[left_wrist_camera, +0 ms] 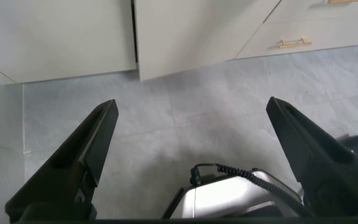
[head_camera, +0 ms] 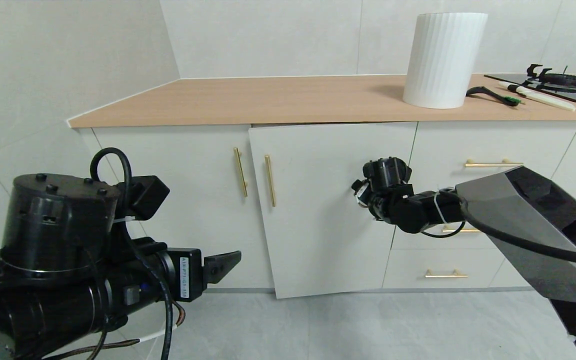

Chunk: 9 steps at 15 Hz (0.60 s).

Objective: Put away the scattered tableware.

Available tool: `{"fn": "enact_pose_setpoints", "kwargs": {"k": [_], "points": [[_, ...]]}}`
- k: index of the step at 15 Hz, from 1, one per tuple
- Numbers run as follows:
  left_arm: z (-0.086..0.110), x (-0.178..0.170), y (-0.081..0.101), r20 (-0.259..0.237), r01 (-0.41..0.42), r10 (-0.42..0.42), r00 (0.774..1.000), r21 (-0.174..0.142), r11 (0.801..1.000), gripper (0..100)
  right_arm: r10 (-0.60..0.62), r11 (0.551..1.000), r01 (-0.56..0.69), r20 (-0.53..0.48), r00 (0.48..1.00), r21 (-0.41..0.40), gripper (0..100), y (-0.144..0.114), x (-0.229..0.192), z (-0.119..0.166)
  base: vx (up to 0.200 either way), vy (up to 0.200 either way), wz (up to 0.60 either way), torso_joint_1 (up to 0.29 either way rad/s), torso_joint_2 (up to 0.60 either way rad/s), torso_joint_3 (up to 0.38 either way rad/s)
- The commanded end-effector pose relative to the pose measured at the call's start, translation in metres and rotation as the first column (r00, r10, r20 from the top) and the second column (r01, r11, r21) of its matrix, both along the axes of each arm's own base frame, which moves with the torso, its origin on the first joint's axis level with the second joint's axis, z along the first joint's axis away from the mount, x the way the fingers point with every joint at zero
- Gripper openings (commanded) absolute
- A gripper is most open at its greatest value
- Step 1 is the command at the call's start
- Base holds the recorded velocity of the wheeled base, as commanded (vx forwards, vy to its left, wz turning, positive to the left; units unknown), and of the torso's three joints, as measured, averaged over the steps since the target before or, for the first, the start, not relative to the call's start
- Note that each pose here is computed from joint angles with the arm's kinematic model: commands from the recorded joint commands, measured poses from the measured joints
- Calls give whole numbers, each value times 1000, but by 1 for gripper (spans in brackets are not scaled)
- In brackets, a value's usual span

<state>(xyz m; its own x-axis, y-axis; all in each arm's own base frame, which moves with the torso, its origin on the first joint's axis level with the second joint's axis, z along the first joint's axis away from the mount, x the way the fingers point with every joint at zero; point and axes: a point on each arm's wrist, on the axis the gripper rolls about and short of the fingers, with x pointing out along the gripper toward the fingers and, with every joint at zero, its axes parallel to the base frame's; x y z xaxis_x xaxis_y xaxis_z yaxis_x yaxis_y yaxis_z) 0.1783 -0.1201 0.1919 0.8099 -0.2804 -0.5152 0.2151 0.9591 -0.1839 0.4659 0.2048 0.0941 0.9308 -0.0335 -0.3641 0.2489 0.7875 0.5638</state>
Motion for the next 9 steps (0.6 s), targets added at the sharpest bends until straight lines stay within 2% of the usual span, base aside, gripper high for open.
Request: {"fn": "enact_pose_setpoints", "kwargs": {"k": [1,3,9], "points": [[0,0,0,0,-1,1,1000,0,1000,100,-15,1000,15,4,1000,-1,100,-3,4,-2,0,0,0,0,0,0],[0,0,0,0,-1,1,1000,0,1000,100,-53,999,53,27,998,-1,100,-8,12,-1,0,0,0,0,0,0],[0,0,0,1,-1,1,1000,-1,1000,100,-66,998,65,31,997,6,100,-12,14,0,0,0,0,0,0,0]]}}
